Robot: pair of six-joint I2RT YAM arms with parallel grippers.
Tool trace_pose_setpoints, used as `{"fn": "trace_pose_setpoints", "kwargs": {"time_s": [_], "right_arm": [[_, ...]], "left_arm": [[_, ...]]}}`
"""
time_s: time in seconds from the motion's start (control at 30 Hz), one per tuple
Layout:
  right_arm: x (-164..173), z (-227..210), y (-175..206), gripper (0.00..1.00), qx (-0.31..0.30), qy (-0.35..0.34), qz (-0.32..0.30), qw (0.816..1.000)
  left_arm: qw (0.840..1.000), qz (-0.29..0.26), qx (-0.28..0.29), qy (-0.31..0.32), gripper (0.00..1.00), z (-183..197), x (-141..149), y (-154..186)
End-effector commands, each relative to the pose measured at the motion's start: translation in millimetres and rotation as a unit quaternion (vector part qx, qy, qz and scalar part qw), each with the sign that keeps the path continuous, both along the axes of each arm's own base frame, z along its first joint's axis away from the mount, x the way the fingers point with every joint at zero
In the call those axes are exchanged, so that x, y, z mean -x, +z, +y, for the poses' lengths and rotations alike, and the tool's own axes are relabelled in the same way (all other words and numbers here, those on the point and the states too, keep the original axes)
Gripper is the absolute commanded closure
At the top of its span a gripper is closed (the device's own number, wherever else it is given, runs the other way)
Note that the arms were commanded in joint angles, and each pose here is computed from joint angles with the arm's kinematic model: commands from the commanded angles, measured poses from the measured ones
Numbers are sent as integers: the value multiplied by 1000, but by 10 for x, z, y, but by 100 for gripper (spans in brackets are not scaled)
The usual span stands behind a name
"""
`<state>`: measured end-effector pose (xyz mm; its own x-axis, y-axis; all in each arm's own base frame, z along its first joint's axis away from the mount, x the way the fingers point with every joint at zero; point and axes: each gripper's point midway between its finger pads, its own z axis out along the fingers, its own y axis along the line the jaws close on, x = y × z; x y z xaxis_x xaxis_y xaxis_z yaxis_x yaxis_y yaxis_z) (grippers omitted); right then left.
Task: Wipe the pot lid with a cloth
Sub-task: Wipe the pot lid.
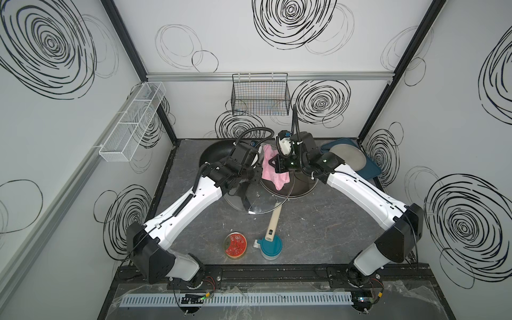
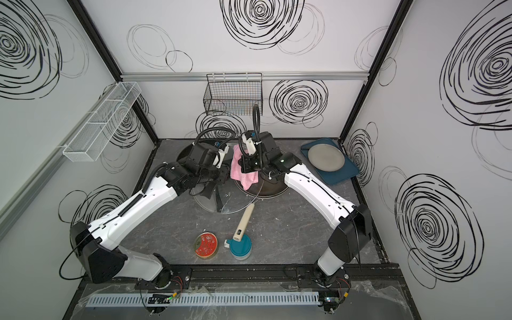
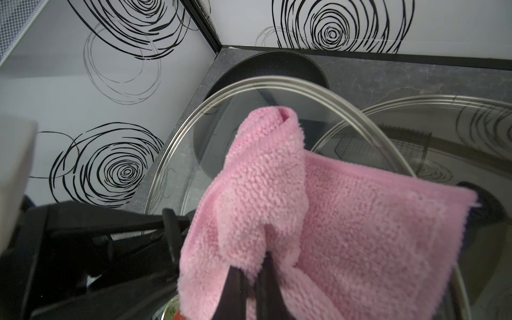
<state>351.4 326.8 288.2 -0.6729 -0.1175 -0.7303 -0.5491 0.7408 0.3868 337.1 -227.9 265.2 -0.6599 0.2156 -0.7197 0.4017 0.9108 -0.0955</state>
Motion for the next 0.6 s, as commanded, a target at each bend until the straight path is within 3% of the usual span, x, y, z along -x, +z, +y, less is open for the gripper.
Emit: {"fn": "trace_pose_setpoints", "kwargs": {"time_s": [0.0,0.3,0.57], "right_arm": [[-170,39,78,100,-7,3,-14,1000],[-441,288,103,100,-16,32,-18,999],[-353,585,25,100,-33,76,-4,997]], "left_arm": [[992,-102,73,-23,100,-215,-100,744],[991,-99,75,-42,100,-311,-3,750],[991,-100,75,-42,100,-322,2,755]]}}
